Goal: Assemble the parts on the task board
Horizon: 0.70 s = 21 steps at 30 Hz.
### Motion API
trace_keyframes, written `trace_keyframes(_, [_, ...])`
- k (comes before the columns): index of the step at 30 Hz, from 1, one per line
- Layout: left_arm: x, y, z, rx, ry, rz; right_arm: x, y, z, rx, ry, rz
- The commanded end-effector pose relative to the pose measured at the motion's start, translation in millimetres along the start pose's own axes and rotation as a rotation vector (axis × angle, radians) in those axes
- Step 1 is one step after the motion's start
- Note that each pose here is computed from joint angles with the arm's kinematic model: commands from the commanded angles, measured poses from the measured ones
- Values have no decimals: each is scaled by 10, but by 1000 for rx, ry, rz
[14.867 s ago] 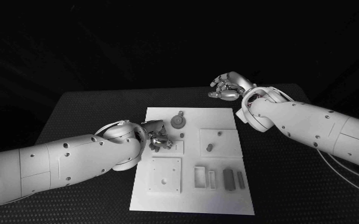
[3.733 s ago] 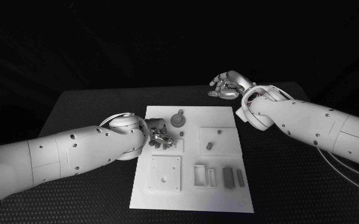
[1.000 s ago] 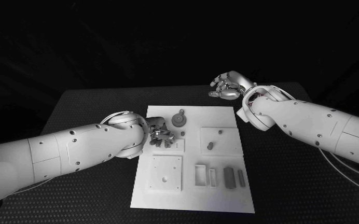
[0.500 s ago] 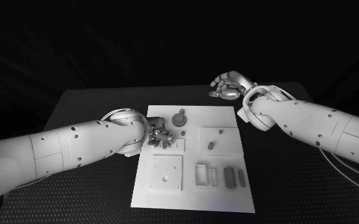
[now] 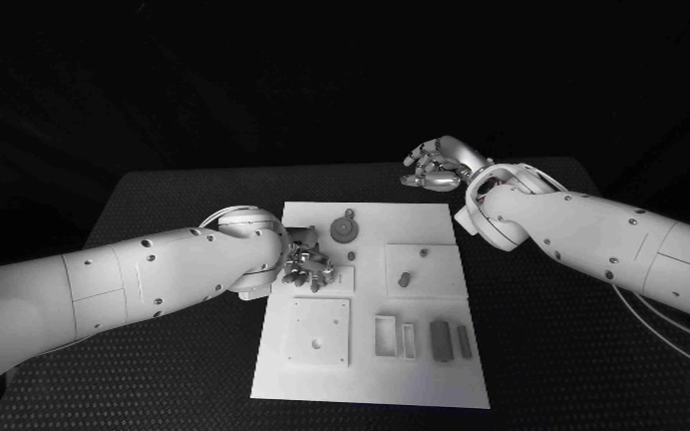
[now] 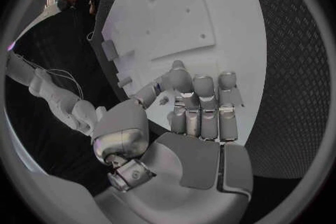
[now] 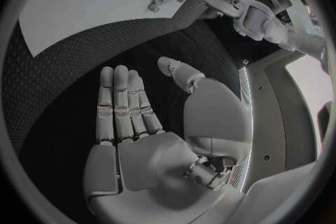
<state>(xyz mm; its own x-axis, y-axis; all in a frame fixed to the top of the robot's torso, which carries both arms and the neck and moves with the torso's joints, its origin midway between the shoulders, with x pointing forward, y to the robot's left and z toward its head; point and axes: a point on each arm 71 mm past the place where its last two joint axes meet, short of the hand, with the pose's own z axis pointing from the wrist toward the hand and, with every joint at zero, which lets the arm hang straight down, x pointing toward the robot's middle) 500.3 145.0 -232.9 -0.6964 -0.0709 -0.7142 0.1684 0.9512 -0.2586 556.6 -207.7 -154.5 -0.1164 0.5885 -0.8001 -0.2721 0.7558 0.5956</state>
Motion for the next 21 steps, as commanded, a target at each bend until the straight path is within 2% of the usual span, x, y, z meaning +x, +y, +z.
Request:
trace_keyframes(1, [102, 40, 32, -37, 51, 24, 12, 11, 1, -7, 11, -3])
trace_keyframes(7, [80, 24, 37, -31, 20, 13, 13, 12, 3, -7, 11, -3])
trace_keyframes(21, [56, 34, 42, -31, 13, 9, 14, 15, 2, -9, 11, -3])
